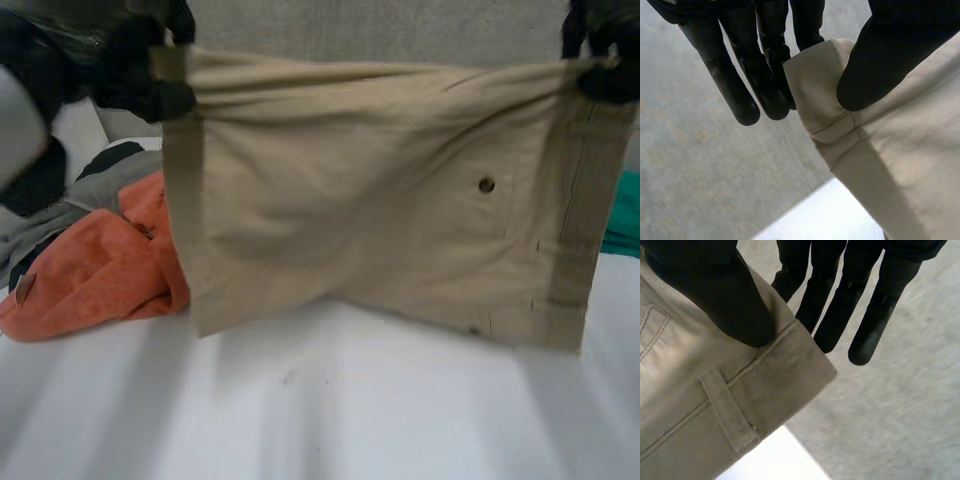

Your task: Fold the laundry.

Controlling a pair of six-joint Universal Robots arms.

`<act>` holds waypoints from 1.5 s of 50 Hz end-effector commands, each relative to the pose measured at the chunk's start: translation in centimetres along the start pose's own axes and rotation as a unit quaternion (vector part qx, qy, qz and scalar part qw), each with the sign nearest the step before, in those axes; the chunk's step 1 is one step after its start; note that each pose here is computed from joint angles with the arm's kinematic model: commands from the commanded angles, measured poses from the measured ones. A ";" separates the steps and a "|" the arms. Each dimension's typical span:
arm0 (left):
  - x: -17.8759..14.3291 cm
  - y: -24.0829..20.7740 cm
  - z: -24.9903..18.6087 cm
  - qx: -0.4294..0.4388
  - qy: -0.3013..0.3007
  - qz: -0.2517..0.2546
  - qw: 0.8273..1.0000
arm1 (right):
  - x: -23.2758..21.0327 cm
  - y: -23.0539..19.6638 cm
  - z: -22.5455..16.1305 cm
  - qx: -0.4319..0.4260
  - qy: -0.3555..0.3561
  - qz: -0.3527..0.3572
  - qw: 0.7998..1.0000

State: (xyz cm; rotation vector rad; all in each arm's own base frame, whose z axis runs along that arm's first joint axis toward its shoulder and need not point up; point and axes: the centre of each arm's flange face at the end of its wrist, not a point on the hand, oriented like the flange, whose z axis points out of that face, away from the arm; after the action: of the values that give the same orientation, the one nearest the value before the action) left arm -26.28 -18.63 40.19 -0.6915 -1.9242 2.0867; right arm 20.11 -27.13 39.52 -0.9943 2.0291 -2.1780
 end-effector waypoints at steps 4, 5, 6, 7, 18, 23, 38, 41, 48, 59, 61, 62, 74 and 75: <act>2.5 11.5 8.6 -0.121 0.031 0.015 0.992 | -5.3 10.5 5.6 -0.136 -0.042 0.013 0.990; 2.5 12.0 9.4 -0.117 0.030 0.015 0.993 | -5.6 11.0 6.2 -0.133 -0.038 0.013 0.990; 2.4 12.5 10.2 -0.111 0.027 0.015 0.993 | -5.7 11.3 6.6 -0.130 -0.032 0.014 0.991; 2.0 12.9 11.8 -0.088 0.019 0.014 0.996 | -5.7 11.8 7.6 -0.120 -0.014 0.020 0.992; -2.6 0.6 16.4 0.315 -0.006 -0.028 0.949 | -0.2 2.2 12.0 0.208 0.149 0.114 0.960; -4.6 -3.7 15.2 0.417 -0.041 -0.046 0.907 | 1.8 -2.4 11.3 0.350 0.178 0.109 0.913; -0.4 8.4 12.7 0.119 0.006 -0.062 0.991 | -3.9 8.3 13.3 0.135 0.053 0.091 0.985; 1.5 12.5 10.9 0.029 0.026 -0.045 0.998 | -6.1 12.3 13.1 0.068 0.017 0.070 0.995; 4.9 20.2 5.5 -0.161 0.067 0.001 0.985 | -10.1 20.1 10.5 -0.081 -0.060 -0.003 0.995; 5.0 21.1 -0.6 -0.295 0.074 0.020 0.952 | -10.5 20.4 3.4 -0.213 -0.142 -0.034 0.966; 5.0 20.8 -1.3 -0.307 0.081 0.021 0.948 | -10.4 20.1 2.1 -0.231 -0.154 -0.047 0.959; 5.1 20.6 -1.8 -0.314 0.086 0.022 0.945 | -10.3 20.0 1.4 -0.241 -0.162 -0.058 0.955; 5.8 19.0 -5.3 -0.374 0.144 0.049 0.915 | -9.6 19.2 -4.2 -0.295 -0.229 -0.130 0.918; 5.6 18.7 -4.9 -0.363 0.137 0.049 0.920 | -9.6 19.1 -4.1 -0.292 -0.227 -0.124 0.921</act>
State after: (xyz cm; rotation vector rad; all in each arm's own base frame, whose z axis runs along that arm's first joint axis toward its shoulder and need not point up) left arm -25.70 -13.10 19.60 -1.1682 -2.5341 1.0914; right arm 18.06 -22.55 17.95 -1.7342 2.4695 -1.1431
